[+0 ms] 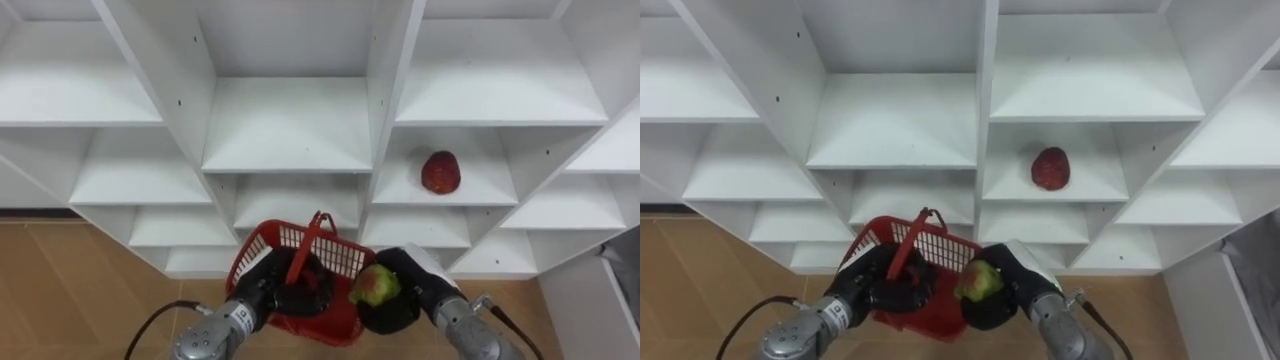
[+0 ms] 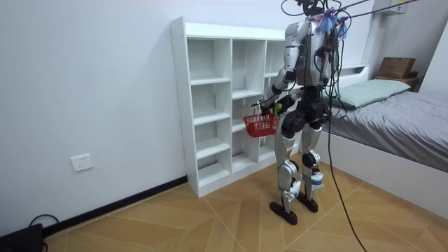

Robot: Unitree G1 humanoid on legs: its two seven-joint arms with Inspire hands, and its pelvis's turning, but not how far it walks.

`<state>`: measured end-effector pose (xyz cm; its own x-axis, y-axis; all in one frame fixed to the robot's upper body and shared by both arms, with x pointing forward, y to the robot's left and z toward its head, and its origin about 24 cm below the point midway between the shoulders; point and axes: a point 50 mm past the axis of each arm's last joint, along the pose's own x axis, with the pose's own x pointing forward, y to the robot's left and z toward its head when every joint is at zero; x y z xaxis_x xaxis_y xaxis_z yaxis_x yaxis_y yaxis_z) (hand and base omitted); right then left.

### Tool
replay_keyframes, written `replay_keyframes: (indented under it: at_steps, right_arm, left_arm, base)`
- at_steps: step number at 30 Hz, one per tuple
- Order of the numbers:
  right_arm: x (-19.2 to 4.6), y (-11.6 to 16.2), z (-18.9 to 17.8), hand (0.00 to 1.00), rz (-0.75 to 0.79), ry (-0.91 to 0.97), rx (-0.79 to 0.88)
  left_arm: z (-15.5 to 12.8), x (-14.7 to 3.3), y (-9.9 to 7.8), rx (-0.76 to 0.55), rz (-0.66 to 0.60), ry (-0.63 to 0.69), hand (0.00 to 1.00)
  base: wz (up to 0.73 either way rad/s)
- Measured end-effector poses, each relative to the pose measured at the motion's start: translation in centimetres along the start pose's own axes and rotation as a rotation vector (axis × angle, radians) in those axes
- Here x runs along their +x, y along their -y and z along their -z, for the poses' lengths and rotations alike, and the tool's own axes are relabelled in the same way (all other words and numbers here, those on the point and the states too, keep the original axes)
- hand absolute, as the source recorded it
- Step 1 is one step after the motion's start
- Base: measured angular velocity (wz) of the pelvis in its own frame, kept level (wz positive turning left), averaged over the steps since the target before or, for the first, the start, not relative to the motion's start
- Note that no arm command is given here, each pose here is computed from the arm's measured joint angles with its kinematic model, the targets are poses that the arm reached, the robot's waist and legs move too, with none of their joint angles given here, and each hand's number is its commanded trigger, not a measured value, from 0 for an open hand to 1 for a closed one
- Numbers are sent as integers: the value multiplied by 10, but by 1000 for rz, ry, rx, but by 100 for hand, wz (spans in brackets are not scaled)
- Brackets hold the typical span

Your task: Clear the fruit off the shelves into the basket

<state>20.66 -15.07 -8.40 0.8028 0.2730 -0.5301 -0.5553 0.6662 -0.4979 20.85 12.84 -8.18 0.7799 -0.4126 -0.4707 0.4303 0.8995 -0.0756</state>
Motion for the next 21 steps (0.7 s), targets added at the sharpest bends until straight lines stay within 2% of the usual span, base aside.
replay_keyframes:
  at_steps: [21]
  right_arm:
    - [10, -9, -7, 100, -53, -6, -36]
  left_arm:
    - [2, 0, 10, 20, 95, -13, 100]
  base:
    - [0]
